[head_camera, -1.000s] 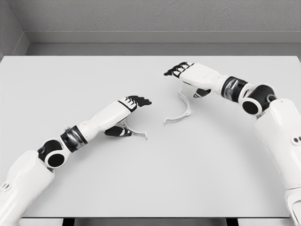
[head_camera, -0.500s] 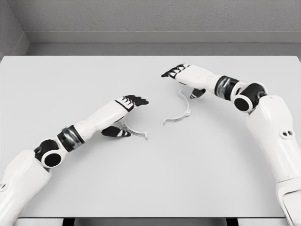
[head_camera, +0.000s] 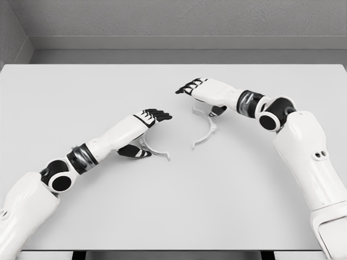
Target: Assemble PVC drainage pipe clamps
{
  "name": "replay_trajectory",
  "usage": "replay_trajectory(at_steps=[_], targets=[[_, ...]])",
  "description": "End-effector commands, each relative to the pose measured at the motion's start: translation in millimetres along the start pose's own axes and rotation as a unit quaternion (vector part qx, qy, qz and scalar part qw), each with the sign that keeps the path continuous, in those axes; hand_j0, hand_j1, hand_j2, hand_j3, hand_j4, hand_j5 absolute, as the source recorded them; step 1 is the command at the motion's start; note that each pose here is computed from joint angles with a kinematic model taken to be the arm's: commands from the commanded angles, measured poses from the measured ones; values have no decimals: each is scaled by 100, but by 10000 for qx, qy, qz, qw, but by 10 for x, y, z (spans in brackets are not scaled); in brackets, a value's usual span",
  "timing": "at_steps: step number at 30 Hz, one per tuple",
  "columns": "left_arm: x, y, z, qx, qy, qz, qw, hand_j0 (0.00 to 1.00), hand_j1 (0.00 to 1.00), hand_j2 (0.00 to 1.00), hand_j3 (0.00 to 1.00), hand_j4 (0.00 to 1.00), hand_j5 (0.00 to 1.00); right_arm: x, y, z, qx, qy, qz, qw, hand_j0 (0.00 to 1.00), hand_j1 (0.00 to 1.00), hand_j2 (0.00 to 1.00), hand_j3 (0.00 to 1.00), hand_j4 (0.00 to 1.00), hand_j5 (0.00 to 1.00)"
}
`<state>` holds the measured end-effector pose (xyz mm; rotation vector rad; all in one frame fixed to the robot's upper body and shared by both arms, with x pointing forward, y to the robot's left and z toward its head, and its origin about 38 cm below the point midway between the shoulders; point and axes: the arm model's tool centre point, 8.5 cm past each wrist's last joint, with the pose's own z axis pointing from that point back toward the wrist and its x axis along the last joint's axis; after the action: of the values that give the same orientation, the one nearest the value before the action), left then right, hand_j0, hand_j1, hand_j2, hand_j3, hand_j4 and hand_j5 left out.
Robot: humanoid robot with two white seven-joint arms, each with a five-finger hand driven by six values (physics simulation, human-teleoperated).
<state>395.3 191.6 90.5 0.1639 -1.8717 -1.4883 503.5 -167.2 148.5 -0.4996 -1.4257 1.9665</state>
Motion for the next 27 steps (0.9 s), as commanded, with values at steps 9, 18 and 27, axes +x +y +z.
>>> replay_trajectory(at_steps=[9,18,27], targets=[[72,-27,-99,86,-98,81,9999,100,100,100,100,100,100,133,-91,-45,-121,-125,40,9998,100,100,100,100,100,100],[57,8,-92,102,-87,51,9999,100,100,100,100,100,100,157,-122,-57,-144,-123,68,9998,100,100,100,100,100,100],[-205,260,229,-3,248,-231,9994,100,100,100,100,100,100,-190,-136,200,-299,438,-181,9984,100,100,100,100,100,100]])
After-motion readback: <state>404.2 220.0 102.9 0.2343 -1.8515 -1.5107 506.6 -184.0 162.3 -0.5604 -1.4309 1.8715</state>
